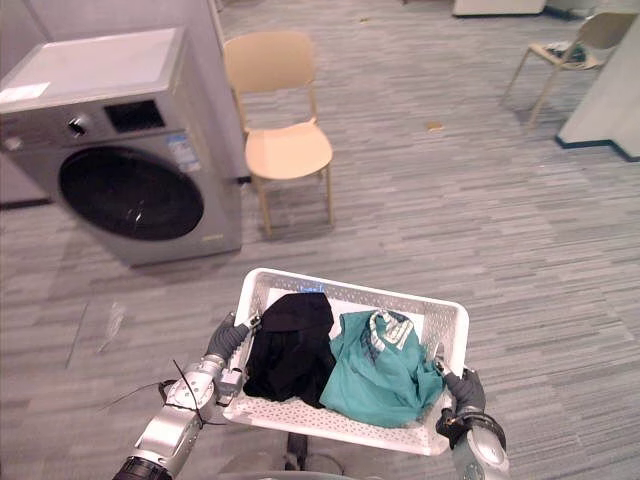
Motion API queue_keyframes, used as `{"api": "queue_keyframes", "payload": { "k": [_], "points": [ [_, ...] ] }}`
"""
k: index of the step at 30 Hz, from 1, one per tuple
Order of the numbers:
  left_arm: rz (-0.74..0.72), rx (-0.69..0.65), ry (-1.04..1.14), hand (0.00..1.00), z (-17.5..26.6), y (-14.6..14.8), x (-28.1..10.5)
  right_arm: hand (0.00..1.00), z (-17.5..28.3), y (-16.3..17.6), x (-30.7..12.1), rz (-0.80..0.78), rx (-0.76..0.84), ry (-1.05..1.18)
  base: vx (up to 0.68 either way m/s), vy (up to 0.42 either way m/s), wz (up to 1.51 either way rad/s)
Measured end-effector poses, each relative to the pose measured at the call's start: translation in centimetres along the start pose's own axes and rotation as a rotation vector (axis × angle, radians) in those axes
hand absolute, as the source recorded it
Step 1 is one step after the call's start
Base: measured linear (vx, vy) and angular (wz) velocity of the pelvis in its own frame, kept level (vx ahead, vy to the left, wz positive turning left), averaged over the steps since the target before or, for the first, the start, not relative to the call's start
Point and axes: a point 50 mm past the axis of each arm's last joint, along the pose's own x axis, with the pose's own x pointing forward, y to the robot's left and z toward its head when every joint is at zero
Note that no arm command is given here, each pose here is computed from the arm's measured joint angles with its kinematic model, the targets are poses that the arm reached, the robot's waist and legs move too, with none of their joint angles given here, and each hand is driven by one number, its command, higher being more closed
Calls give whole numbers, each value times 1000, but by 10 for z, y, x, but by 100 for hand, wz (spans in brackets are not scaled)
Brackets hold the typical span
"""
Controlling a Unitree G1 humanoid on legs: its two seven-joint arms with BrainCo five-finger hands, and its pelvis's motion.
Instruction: Pick up the laundry basket with both hands and put the clothes into the washing machine.
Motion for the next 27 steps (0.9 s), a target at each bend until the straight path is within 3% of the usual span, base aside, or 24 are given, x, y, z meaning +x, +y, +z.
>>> {"api": "queue_keyframes", "payload": {
  "k": [8,15,22,27],
  "points": [
    [-60,36,-83,100,25,-11,16,100,10,-9,-10,-43,53,-74,385,-69,-16],
    [-71,5,-8,100,8,-21,18,100,0,-26,-23,-86,47,-20,422,-359,46],
    [-11,-75,-26,100,9,-13,24,100,31,-13,8,-16,-24,-86,306,-250,38],
    [97,-114,132,100,-25,4,23,100,19,3,41,34,-120,52,268,14,4]
  ]
}}
